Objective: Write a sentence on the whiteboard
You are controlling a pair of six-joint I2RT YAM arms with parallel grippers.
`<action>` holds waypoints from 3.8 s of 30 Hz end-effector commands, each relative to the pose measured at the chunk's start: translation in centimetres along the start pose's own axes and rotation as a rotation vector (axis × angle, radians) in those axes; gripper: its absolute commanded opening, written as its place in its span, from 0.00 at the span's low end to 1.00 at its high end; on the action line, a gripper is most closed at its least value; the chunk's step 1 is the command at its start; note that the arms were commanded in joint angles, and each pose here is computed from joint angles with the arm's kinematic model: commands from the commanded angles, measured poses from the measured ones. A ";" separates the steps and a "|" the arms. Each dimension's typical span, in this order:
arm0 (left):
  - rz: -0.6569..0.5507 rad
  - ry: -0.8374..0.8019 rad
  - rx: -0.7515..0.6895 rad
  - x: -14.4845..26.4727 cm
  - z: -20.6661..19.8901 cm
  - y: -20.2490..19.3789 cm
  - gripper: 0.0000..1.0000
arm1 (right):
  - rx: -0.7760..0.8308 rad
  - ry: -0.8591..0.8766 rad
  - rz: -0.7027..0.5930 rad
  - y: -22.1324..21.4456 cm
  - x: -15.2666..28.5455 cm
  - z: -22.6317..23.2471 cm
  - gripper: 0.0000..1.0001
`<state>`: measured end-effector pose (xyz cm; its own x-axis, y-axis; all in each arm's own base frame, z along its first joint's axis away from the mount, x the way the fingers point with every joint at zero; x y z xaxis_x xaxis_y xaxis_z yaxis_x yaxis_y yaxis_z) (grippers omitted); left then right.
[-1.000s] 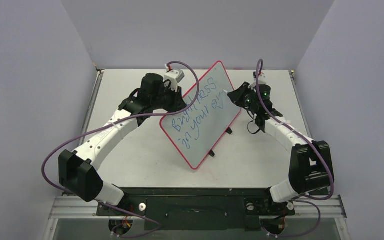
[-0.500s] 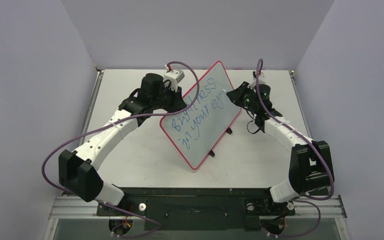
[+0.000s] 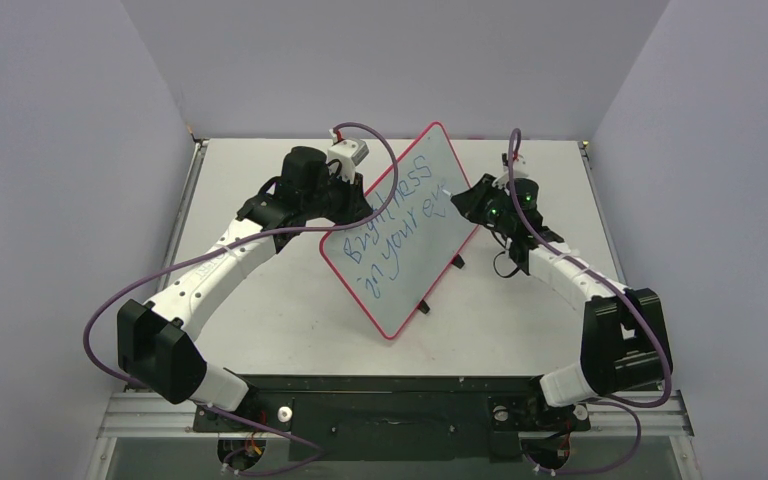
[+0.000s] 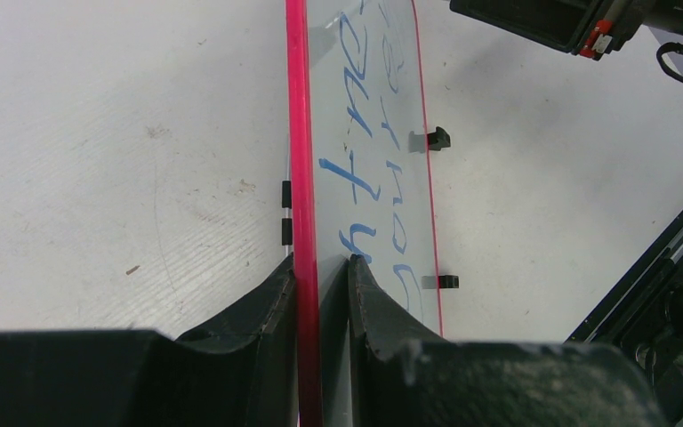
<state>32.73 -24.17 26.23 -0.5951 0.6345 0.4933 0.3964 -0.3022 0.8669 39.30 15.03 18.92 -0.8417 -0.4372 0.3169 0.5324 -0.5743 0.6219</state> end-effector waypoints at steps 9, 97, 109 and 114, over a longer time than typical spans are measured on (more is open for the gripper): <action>-0.050 0.077 -0.124 1.0 1.3 1.4 0.00 | 0.046 -0.028 0.005 -0.5 0.8 -0.1 0.00; -0.051 0.083 -0.141 1.3 1.0 1.4 0.00 | 0.069 0.011 0.035 4.0 -1.6 1.6 0.00; -0.051 0.082 -0.142 1.3 1.0 1.4 0.00 | 0.081 -0.006 0.058 2.4 -1.0 1.1 0.00; -0.050 0.082 -0.141 1.3 1.0 1.3 0.00 | 0.082 -0.034 0.048 2.4 -0.9 0.4 0.00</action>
<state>32.39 -24.27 26.43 -0.6020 0.6310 0.4893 0.3853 -0.3072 0.8701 42.11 13.84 20.08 -0.8219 -0.4293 0.3744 0.5634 -0.5163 0.6450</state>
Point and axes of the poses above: each gripper's point midway between its finger pads, its own x axis back along the fingers, its own z axis along the line the jaws close on, y = z × x, the point moved 3 cm from there along x, back along the fingers, and after that the axes turned 12 degrees about -x, right-handed, at the moved point
